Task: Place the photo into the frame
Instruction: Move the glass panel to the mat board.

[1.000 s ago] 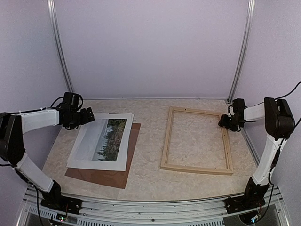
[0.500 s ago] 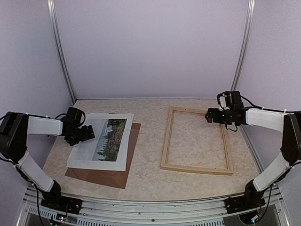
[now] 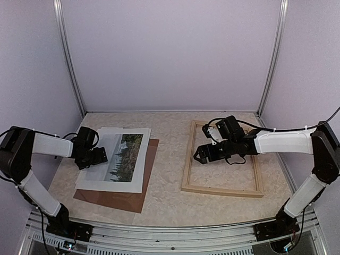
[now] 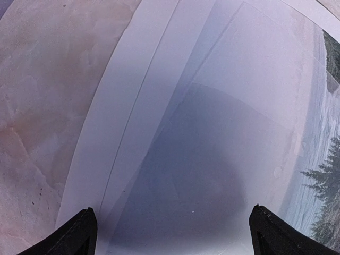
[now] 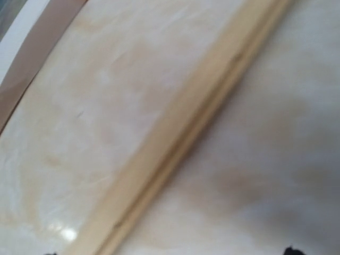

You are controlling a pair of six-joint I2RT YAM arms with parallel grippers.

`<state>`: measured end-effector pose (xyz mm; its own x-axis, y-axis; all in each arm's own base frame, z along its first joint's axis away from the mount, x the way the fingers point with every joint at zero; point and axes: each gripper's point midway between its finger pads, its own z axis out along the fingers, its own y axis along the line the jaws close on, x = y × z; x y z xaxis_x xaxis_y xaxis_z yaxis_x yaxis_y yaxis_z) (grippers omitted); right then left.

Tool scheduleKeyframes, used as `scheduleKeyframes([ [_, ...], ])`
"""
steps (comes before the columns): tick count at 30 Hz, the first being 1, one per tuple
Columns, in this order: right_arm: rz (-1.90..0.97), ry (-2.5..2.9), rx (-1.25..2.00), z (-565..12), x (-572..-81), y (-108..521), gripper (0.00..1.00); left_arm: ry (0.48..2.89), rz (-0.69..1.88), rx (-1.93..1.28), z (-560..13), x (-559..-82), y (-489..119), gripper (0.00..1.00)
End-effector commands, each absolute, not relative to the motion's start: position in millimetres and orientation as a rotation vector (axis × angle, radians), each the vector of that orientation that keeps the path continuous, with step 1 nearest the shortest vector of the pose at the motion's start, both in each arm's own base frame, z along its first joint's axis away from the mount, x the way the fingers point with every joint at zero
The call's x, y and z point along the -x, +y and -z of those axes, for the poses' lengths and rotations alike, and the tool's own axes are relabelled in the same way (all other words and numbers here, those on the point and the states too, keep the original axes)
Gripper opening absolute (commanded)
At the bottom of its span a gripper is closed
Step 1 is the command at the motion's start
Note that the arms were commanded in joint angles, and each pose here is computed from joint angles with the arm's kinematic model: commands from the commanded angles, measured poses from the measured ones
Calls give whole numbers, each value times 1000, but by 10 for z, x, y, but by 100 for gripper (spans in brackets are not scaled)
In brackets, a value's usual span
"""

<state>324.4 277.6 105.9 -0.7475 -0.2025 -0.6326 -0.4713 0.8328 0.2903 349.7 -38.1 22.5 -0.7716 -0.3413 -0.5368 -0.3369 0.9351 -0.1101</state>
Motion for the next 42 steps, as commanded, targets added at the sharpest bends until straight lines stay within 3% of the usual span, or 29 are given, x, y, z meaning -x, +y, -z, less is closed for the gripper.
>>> scheduleKeyframes([
  [1,-652,2413,526,-1054,-3170,3086,91,2541,55,479,-132,-3318,-520,99],
  [14,-739,2465,667,-851,-2850,3795,90,2544,274,425,-180,-2921,-970,90],
  [25,-812,2568,660,-535,-2667,4178,87,2528,521,320,-345,-2635,-1372,76],
  [29,-757,2634,584,-369,-2717,4149,86,2537,465,299,-367,-2597,-1291,76],
  [36,-625,2682,540,-255,-2844,4103,87,2550,330,334,-289,-2593,-1134,86],
  [42,-580,2714,541,-158,-2891,4137,87,2583,375,288,-235,-2574,-1248,83],
])
